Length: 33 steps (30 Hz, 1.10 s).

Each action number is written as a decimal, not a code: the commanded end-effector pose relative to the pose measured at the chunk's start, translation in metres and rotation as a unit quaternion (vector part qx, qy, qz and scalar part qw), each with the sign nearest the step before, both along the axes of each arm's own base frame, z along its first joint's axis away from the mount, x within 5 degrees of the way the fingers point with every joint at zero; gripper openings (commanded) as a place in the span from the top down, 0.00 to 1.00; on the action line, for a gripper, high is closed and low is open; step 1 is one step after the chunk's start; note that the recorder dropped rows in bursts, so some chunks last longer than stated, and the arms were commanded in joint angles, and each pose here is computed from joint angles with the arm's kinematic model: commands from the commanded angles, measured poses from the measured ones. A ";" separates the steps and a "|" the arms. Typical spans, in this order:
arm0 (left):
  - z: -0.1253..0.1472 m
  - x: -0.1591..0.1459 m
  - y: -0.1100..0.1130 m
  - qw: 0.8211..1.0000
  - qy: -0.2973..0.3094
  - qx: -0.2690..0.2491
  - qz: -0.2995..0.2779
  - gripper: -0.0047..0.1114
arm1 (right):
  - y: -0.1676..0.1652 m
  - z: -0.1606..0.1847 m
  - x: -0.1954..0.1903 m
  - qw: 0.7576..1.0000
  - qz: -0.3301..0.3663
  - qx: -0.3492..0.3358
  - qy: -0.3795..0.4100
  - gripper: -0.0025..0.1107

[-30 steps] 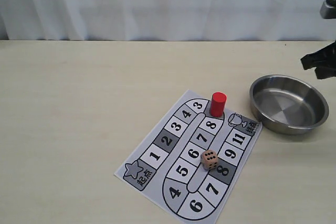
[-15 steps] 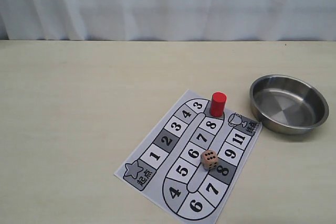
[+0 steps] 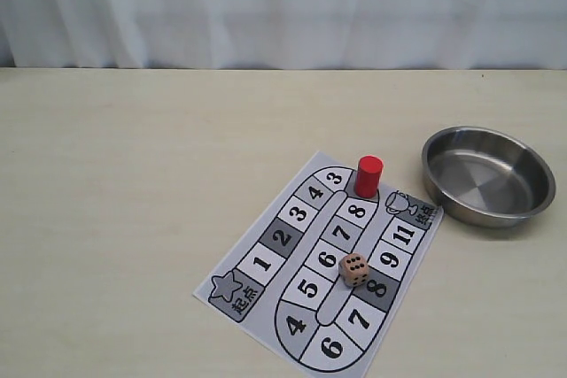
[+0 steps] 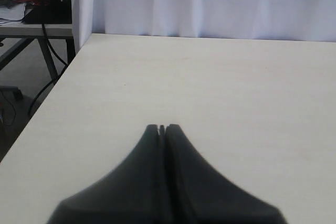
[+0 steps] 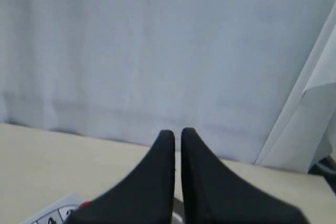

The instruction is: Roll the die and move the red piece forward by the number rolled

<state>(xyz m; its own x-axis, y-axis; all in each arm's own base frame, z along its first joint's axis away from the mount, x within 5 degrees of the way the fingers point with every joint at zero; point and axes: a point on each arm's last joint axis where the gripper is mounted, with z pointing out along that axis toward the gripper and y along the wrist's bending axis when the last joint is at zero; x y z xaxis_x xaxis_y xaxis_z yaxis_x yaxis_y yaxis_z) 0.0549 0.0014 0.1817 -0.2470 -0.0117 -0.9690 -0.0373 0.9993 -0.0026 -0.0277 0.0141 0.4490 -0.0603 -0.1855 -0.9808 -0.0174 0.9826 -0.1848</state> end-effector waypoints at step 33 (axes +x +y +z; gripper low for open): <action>0.003 0.000 0.000 1.000 -0.008 0.010 -0.003 0.96 | -0.006 -0.027 -0.098 0.990 0.061 0.001 -0.130 0.94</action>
<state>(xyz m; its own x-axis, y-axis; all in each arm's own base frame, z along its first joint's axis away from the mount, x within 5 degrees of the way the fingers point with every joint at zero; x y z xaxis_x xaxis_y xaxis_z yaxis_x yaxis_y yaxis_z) 0.0548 0.0019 0.1817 -0.2479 0.0050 -0.9688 -0.0385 0.9991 0.0150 -0.1289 0.0101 0.4217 0.2094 -0.1746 -0.9621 -0.0861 0.9768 -0.1960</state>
